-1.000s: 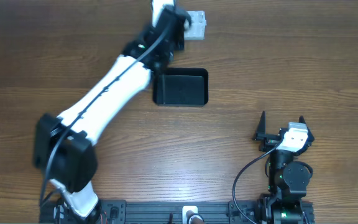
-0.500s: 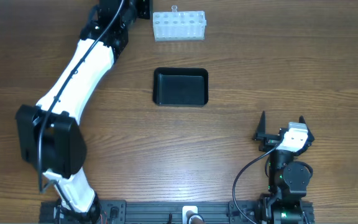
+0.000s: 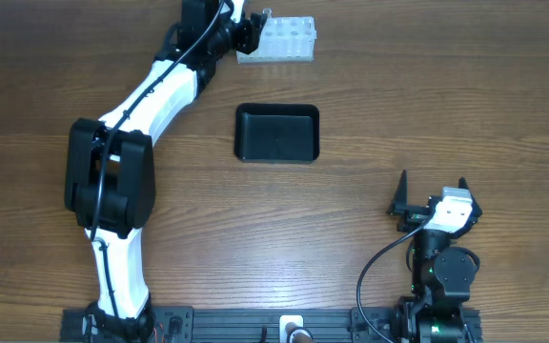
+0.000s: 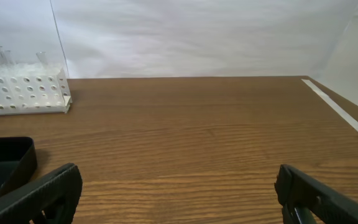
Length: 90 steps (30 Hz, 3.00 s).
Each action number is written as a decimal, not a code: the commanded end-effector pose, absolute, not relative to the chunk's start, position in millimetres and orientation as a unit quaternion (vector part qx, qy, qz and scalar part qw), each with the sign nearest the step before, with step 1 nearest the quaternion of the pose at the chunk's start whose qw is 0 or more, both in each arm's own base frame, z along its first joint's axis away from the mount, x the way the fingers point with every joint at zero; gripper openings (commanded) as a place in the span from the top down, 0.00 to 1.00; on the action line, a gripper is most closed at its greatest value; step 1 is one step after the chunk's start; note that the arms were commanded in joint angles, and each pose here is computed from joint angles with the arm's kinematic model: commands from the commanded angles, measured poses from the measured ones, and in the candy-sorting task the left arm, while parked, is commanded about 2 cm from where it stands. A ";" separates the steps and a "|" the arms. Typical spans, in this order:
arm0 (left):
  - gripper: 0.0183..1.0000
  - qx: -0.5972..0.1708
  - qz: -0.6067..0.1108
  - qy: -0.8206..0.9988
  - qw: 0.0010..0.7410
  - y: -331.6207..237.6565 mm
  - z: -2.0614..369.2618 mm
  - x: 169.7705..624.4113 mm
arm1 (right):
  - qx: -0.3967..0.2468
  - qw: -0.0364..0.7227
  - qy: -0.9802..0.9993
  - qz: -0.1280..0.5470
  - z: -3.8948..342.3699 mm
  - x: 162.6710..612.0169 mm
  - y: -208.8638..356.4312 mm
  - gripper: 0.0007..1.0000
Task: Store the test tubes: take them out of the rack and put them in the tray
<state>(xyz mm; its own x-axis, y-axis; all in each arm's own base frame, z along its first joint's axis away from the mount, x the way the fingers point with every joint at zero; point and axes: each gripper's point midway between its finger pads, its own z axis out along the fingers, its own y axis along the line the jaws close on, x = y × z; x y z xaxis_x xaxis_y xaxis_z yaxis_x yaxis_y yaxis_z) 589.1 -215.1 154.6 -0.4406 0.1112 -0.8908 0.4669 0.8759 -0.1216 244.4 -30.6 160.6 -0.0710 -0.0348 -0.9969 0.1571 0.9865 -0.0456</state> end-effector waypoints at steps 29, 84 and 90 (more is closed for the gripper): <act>0.28 0.201 -0.178 0.797 0.541 -234.4 135.9 606.1 | 0.039 0.681 0.728 -0.071 159.2 244.2 -29.7 0.01; 0.44 0.188 -0.153 0.787 0.568 -242.4 120.9 620.5 | 0.039 0.681 0.728 -0.071 159.2 244.2 -29.7 0.01; 0.46 0.187 -0.152 0.787 0.568 -241.8 120.9 620.8 | 0.039 0.681 0.728 -0.071 159.2 244.2 -29.7 0.01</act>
